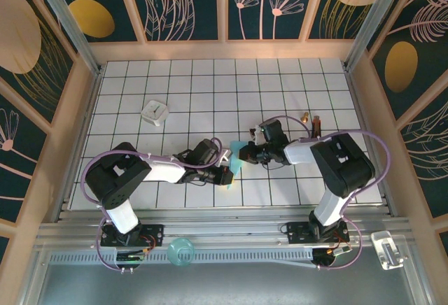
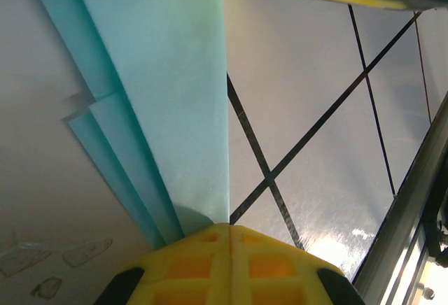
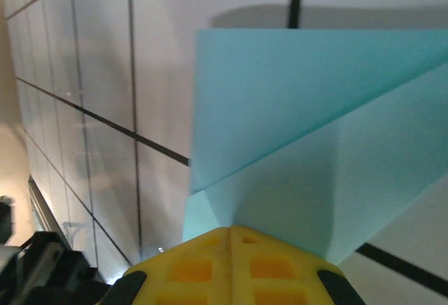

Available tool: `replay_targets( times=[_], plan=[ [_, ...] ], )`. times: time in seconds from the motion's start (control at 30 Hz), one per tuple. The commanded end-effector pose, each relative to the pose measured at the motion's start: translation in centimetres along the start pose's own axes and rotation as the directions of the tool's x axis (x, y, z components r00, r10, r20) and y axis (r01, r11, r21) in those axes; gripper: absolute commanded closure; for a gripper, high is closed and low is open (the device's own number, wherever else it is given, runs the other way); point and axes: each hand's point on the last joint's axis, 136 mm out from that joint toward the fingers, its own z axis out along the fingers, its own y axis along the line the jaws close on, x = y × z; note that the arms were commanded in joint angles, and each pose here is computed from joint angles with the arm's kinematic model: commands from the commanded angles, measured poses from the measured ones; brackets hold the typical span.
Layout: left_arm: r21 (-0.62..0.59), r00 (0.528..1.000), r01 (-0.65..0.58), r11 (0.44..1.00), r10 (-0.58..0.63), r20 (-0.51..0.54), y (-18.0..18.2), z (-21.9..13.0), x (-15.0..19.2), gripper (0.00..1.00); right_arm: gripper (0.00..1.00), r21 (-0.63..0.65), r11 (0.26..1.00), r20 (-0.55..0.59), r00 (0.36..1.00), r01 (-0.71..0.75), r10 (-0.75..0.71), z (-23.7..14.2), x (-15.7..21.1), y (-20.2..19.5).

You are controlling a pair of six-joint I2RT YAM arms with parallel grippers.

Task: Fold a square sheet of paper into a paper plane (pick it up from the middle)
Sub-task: Fold the wing for the fifth time at the center of the table.

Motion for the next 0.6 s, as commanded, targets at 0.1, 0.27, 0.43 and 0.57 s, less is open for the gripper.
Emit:
replay_targets(
  times=[0.1, 0.27, 0.43, 0.57],
  plan=[
    [-0.048, 0.999, 0.053, 0.997, -0.053, -0.003, -0.4, -1.3, -0.5, 0.76, 0.97, 0.031, 0.999, -0.013, 1.000, -0.011, 0.012, 0.8, 0.9, -1.9],
    [0.065, 0.995, 0.047, 0.997, -0.053, 0.089, -3.1, -1.5, -3.2, 0.78, 0.97, 0.033, 0.999, -0.017, 1.000, -0.023, 0.023, 0.7, 1.3, -2.3],
    [0.069, 0.993, 0.045, 0.997, -0.052, 0.103, -2.9, 0.1, -4.5, 0.98, 0.97, 0.018, 0.999, -0.015, 0.999, -0.037, 0.038, 0.6, 1.1, -2.1],
    [0.063, 0.992, 0.049, 0.997, -0.056, 0.115, -2.4, 1.0, -5.0, 1.00, 0.97, 0.013, 0.999, -0.016, 0.999, -0.041, 0.041, 0.6, 1.0, -2.0]
  ],
)
